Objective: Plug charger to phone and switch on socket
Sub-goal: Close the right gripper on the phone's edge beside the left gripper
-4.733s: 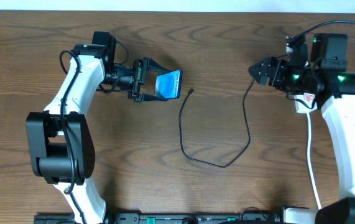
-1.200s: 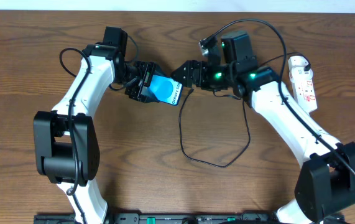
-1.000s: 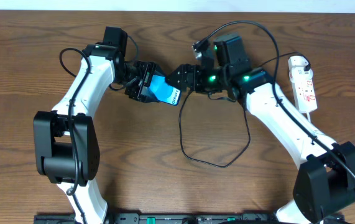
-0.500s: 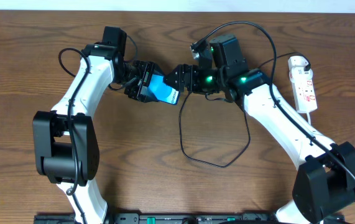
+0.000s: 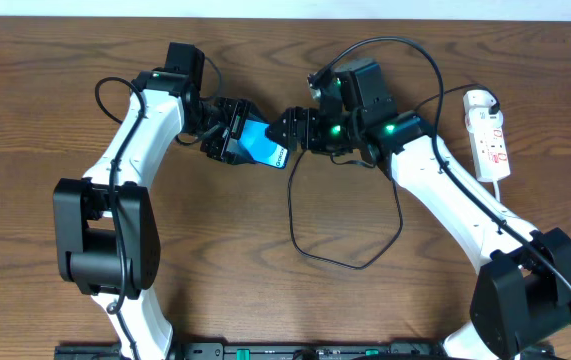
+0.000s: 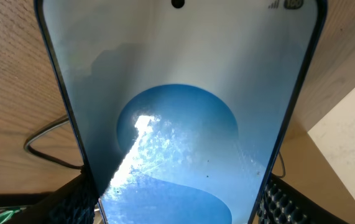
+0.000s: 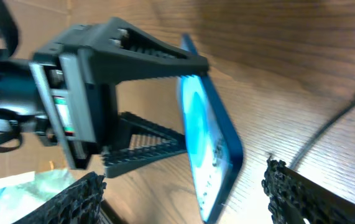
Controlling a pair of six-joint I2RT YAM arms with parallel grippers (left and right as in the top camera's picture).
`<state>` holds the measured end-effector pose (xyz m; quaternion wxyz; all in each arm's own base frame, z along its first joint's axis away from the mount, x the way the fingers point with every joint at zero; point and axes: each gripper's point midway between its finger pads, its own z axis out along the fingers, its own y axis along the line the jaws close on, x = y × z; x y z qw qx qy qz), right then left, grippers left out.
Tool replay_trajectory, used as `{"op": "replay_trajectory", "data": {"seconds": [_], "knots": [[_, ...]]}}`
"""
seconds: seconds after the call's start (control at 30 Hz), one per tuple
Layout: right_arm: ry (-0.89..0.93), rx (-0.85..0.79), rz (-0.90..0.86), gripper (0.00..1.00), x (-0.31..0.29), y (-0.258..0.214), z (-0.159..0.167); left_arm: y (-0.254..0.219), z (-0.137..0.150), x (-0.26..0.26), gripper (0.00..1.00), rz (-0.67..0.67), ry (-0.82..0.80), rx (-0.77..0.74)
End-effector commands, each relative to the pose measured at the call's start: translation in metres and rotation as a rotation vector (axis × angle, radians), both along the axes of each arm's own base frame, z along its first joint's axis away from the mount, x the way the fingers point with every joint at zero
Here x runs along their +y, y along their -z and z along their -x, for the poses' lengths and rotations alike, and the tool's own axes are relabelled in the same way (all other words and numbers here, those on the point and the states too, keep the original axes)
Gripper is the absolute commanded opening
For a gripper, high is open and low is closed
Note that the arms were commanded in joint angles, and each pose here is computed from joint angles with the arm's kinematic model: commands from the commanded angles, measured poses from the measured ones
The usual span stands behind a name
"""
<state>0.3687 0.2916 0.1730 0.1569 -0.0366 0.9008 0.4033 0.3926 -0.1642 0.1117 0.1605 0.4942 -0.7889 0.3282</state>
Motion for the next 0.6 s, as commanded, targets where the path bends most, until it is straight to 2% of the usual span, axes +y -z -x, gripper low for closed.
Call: {"op": "replay_trajectory", "data": {"seconds": [0.0, 0.57], "knots": [[-0.006, -0.024, 0.047, 0.8, 0.001, 0.007, 0.0, -0.018, -0.004, -0.003, 0.64, 0.023, 0.003, -0.042], [-0.022, -0.053, 0.089, 0.77, 0.012, 0.011, 0.007, -0.025, -0.001, -0.01, 0.64, 0.081, 0.016, -0.034]]}}
